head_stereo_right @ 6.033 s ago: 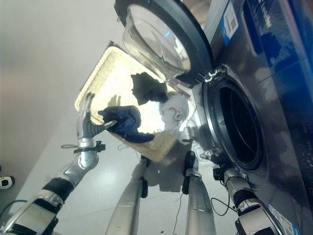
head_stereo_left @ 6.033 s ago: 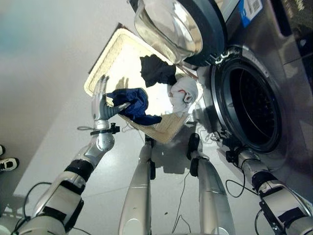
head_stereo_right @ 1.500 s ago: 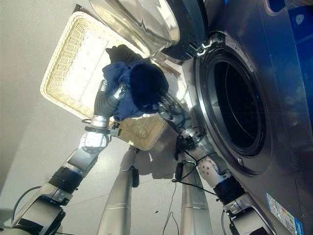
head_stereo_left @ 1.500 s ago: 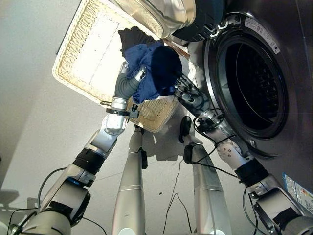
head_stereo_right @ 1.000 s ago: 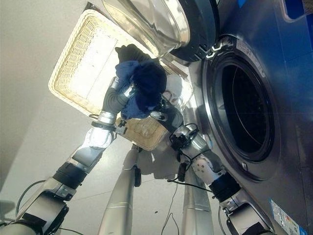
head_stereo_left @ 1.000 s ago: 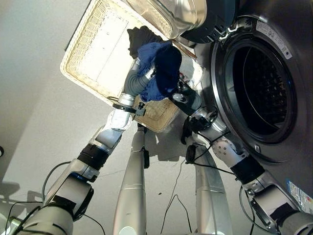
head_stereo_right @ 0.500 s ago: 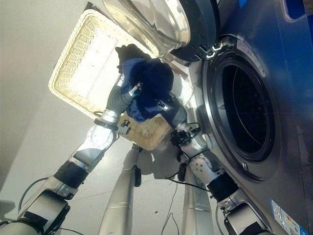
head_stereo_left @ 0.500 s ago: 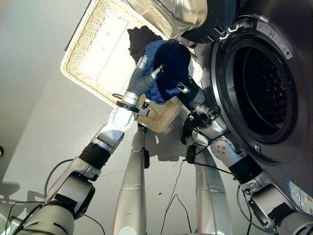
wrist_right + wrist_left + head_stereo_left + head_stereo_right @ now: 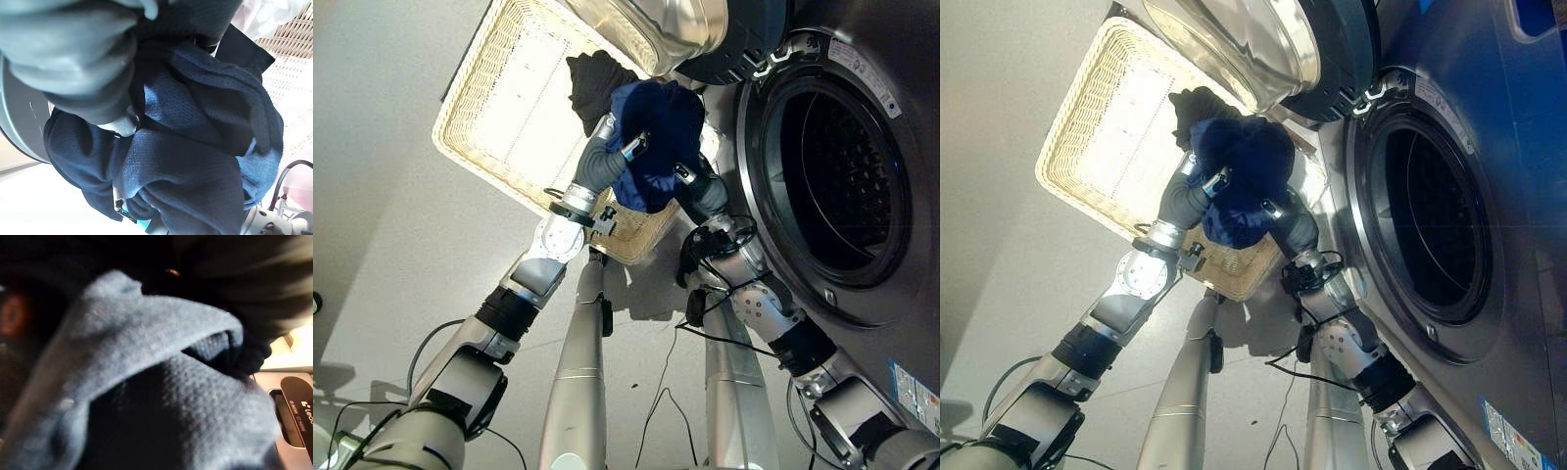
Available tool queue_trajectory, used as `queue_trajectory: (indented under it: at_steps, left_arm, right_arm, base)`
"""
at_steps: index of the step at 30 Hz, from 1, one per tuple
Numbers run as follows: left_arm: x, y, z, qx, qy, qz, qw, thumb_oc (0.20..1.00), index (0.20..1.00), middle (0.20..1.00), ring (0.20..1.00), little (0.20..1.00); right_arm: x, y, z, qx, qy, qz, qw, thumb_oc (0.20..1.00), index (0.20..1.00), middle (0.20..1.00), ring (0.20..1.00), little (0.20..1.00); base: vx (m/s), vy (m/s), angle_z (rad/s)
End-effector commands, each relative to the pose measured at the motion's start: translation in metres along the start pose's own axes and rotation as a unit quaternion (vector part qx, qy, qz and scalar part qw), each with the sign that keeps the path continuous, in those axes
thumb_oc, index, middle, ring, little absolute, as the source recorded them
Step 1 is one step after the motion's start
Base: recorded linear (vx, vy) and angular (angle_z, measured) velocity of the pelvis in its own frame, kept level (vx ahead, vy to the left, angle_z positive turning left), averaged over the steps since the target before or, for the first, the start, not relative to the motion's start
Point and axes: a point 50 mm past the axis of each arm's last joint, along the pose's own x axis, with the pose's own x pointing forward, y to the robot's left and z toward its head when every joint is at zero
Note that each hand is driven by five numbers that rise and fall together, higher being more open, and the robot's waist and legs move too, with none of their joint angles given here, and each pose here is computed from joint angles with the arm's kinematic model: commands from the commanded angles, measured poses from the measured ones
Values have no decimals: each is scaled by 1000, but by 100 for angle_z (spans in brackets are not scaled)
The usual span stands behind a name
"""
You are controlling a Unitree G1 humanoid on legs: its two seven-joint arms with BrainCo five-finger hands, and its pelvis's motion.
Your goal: Put the clothes into the washing machine.
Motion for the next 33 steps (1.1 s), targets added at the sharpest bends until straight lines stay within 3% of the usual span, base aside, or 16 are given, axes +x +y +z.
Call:
queue_trajectory:
  at_steps: [1,7,11,18,25,33]
  left_arm:
    - [3,-27,31,-28,-87,-31,995,1000,1000,1000,1000,1000]
    - [-1,-7,12,91,-36,95,991,1000,1000,1000,1000,1000]
    - [-13,17,2,191,-25,213,958,1000,1000,1000,1000,1000]
    - [-21,35,2,278,-47,313,907,1000,1000,1000,1000,1000]
    - [-21,41,-4,300,-29,362,882,1000,1000,1000,1000,1000]
    - [-30,52,-22,243,26,403,882,1000,1000,1000,1000,1000]
  right_arm:
    - [10,39,31,43,-110,72,990,200,200,200,200,200]
    - [10,34,40,44,-136,59,988,200,200,200,200,200]
    - [9,28,45,43,-156,43,986,200,200,200,200,200]
    - [9,27,49,42,-166,36,985,200,200,200,200,200]
    - [11,29,49,43,-177,23,983,200,200,200,200,200]
    - [13,11,49,38,-168,-35,984,200,200,200,200,200]
  base:
    - [0,0,0]
    - [0,0,0]
    - [0,0,0]
    - [1,-4,2]
    - [0,-1,0]
    - [2,14,0]
